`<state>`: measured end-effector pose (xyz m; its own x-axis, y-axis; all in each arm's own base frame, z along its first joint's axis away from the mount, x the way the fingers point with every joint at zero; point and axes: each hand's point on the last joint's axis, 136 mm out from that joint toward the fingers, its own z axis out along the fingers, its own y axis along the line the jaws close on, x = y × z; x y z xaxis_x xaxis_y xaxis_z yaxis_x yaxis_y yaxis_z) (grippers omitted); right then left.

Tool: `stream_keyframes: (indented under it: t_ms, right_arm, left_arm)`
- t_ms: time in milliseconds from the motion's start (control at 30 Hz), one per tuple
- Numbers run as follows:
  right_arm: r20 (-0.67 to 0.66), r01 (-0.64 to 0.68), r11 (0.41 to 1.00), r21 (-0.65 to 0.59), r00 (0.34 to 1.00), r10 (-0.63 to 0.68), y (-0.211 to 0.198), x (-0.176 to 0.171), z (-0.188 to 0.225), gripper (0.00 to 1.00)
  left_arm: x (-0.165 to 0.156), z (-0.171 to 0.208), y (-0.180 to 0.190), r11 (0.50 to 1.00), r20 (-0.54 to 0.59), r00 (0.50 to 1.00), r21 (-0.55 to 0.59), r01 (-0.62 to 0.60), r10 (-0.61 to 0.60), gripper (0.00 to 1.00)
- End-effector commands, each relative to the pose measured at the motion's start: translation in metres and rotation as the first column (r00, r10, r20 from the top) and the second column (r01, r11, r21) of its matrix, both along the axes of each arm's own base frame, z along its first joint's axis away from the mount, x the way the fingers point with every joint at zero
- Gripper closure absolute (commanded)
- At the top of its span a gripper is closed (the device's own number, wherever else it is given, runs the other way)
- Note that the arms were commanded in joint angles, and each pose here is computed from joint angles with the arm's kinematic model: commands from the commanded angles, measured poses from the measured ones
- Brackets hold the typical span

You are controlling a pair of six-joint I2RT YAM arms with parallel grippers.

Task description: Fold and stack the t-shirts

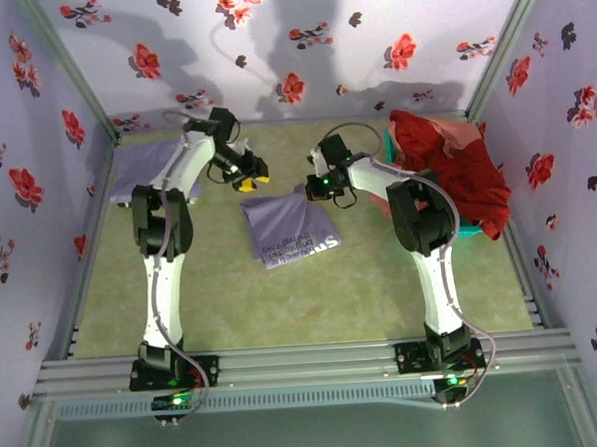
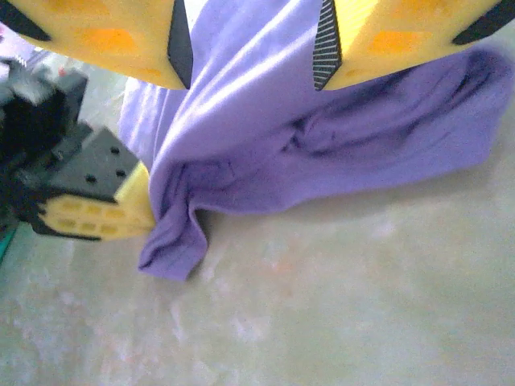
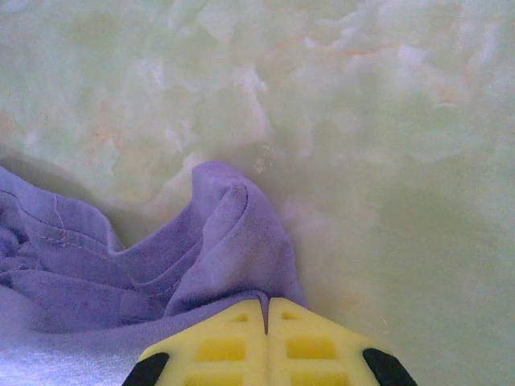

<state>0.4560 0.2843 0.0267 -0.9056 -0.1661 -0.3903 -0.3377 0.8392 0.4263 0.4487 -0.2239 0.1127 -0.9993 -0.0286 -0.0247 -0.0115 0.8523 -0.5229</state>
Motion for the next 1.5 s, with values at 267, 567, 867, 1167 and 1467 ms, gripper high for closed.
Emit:
stream_keyframes:
  t_ms: [267,567,867,1167,1467]
  right_arm:
    - [-0.096,-0.018,0.997,-0.076,0.995,0.011,-0.013,-0.014,-0.018,1.00]
    - [-0.126,-0.033,0.997,-0.074,0.992,0.024,-0.013,-0.018,-0.022,1.00]
    - [-0.139,-0.031,0.996,-0.080,0.990,0.020,-0.015,-0.022,-0.027,1.00]
    - [-0.167,-0.027,0.992,-0.121,0.986,0.006,-0.026,-0.026,-0.037,1.00]
    - [-0.165,-0.010,0.990,-0.141,0.986,-0.014,-0.035,-0.021,-0.035,1.00]
  left_arm:
    - [-0.053,-0.033,0.036,0.947,-0.062,0.977,0.241,0.215,-0.206,0.53]
    - [-0.053,-0.067,0.017,0.950,-0.084,0.971,0.202,0.237,-0.224,0.69]
    - [-0.033,-0.029,0.020,0.964,0.031,0.987,0.221,0.149,-0.159,1.00]
    - [-0.017,-0.004,0.030,0.979,0.101,0.994,0.203,0.016,-0.037,1.00]
    - [0.020,-0.048,0.038,0.991,0.019,0.998,0.118,-0.056,0.054,1.00]
